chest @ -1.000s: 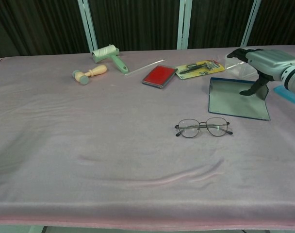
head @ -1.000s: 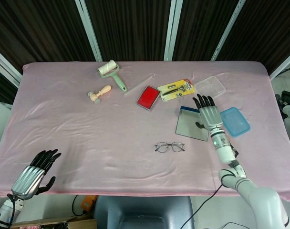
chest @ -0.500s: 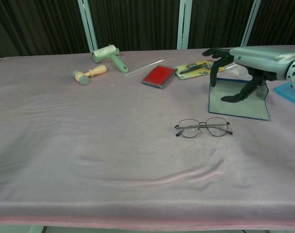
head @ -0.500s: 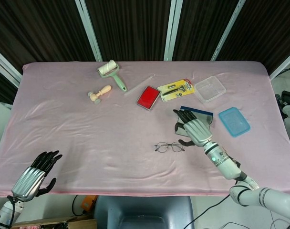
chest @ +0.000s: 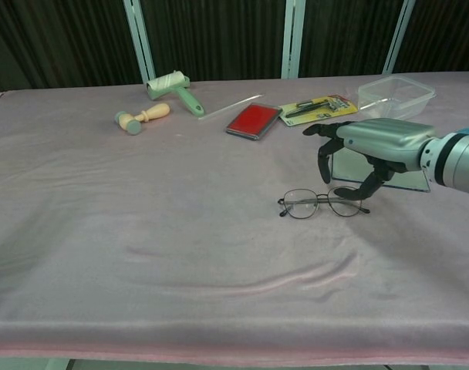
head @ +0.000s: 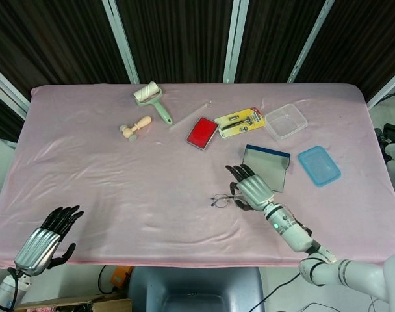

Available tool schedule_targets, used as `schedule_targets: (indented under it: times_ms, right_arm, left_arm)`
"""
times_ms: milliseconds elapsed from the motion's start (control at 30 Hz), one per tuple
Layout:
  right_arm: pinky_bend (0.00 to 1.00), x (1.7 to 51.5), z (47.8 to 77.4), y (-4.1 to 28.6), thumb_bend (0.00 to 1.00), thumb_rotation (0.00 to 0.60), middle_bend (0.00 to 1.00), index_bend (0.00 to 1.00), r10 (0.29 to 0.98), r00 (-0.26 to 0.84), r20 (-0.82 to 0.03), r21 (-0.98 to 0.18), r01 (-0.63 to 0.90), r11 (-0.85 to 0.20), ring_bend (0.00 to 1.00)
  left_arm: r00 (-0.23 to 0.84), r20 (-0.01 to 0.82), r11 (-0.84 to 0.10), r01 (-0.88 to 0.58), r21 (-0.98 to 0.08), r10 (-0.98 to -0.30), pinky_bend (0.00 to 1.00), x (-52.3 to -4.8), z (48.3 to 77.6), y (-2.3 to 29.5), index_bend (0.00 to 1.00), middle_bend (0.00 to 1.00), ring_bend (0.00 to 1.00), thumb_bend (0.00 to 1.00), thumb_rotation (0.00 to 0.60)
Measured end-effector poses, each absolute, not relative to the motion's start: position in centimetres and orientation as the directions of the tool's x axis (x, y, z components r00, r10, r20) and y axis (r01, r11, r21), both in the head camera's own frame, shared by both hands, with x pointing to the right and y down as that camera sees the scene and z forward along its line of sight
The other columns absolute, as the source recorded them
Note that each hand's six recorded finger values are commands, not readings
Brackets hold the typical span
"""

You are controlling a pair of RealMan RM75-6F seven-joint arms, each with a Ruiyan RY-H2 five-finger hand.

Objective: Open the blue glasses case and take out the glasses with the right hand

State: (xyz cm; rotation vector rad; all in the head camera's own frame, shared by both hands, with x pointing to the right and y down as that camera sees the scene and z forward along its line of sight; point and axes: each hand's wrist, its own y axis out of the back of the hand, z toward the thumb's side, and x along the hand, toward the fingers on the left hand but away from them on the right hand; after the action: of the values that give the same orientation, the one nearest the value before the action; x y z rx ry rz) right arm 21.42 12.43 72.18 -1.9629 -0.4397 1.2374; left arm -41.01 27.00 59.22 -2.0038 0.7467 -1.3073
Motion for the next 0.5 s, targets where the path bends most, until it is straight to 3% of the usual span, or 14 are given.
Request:
schedule_targets:
  times_ms: [500]
  right_arm:
    - [0.00,21.2,74.0,12.5,0.51,0.600,0.00,0.63,0.626,0.446,-0.640,-0.737,-0.126,-0.664,0.00]
  left_arm:
    - [0.347,0.574,-0.643,-0.122,-0.756,-0.742,0.00,-41.1,59.2,26.9,0.00,0.00,0.00,0.45,0.600]
